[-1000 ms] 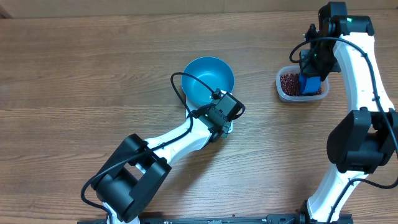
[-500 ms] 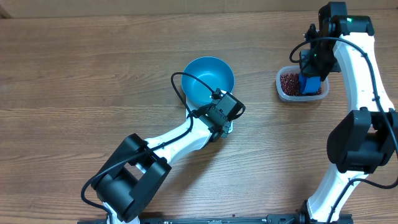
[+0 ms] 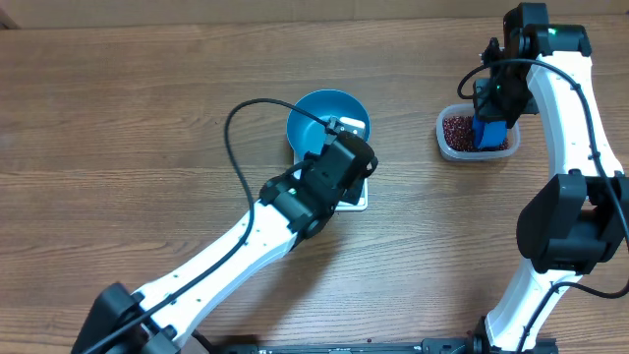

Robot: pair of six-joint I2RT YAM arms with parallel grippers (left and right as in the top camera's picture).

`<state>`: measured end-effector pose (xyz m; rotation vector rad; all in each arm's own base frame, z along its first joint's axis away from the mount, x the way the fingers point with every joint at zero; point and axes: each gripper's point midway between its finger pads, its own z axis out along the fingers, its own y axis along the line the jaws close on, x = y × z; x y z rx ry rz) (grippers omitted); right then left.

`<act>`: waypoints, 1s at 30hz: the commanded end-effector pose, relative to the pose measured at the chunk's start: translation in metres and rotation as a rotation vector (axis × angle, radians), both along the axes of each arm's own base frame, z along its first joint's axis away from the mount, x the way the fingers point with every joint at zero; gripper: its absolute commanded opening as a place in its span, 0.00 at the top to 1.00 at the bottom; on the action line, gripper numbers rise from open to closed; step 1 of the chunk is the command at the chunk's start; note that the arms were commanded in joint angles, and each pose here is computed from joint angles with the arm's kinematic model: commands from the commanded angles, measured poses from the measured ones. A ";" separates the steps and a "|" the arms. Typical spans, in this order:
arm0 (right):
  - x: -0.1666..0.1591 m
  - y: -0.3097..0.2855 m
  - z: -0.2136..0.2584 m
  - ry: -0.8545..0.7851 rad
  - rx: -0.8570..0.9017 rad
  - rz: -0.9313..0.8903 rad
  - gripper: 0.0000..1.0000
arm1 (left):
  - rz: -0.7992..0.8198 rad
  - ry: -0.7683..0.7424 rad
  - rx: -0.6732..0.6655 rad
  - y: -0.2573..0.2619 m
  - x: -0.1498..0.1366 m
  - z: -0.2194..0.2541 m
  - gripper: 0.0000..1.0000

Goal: Scoop item into bowl and weigh 150g on scale

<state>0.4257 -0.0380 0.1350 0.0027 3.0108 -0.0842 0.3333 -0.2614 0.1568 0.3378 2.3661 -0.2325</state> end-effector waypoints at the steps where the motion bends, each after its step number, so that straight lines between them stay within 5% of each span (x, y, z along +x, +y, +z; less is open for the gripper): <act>1: -0.001 -0.001 -0.006 0.015 0.003 -0.009 0.96 | -0.006 0.036 0.014 0.003 -0.004 -0.005 0.96; 9: -0.001 -0.001 -0.006 0.014 0.004 -0.009 0.96 | 0.015 0.031 0.026 0.012 -0.003 0.003 0.96; 20: 0.000 -0.001 -0.006 0.011 0.003 -0.009 0.96 | 0.174 -0.318 -0.254 0.049 0.060 0.193 0.96; 26: 0.000 -0.001 -0.006 0.011 0.003 -0.009 0.96 | 0.188 -0.319 -0.263 0.054 0.066 0.194 0.96; 30: 0.001 -0.001 -0.006 0.007 0.003 -0.009 0.96 | 0.067 -0.127 -0.245 0.034 0.045 0.153 0.96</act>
